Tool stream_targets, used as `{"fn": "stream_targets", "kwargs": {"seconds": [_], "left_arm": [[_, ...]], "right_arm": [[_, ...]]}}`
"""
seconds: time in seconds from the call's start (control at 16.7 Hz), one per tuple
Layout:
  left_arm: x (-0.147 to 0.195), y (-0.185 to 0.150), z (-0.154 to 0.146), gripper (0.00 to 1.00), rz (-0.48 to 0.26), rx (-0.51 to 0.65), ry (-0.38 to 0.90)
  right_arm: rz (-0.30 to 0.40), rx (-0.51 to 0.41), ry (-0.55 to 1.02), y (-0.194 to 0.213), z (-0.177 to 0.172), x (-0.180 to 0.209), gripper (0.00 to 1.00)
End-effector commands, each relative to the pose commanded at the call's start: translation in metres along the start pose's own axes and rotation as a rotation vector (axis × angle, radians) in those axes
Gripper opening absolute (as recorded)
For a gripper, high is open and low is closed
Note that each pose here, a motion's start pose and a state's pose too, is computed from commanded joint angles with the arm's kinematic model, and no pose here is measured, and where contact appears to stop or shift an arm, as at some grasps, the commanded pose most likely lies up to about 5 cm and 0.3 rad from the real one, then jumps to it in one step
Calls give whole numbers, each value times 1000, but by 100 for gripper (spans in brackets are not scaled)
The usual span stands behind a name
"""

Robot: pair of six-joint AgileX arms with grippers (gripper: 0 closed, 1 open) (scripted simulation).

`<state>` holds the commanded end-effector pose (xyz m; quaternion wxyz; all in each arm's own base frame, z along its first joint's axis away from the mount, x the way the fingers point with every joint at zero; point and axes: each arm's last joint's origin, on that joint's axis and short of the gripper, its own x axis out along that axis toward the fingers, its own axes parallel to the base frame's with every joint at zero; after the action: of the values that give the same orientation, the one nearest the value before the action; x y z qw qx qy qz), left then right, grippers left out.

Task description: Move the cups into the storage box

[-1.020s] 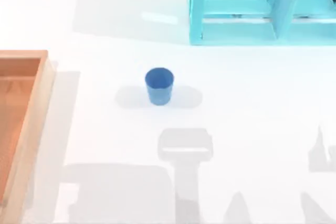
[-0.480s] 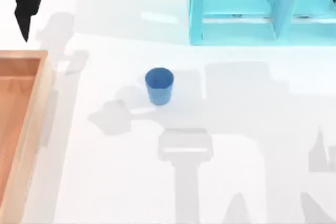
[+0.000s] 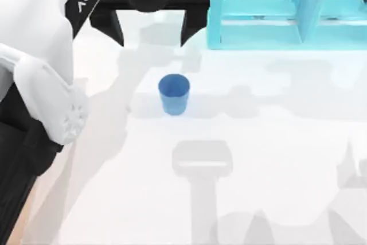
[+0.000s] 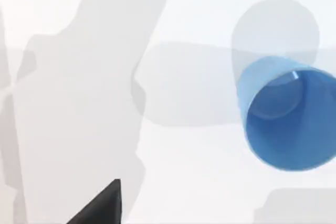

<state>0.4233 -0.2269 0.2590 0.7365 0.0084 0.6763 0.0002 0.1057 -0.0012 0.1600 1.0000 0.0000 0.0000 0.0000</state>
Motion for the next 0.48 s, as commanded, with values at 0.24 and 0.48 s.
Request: {"fn": "stream_targets", "kwargs": {"seconds": [0.24,0.48], "left_arm": [[21,-55,-21,100,-13,7,-15],[23,-58,-23,100,-13,7,-15]], "right_arm": [[0,0,0,0,0,0,100],[0,0,0,0,0,0,100]]}}
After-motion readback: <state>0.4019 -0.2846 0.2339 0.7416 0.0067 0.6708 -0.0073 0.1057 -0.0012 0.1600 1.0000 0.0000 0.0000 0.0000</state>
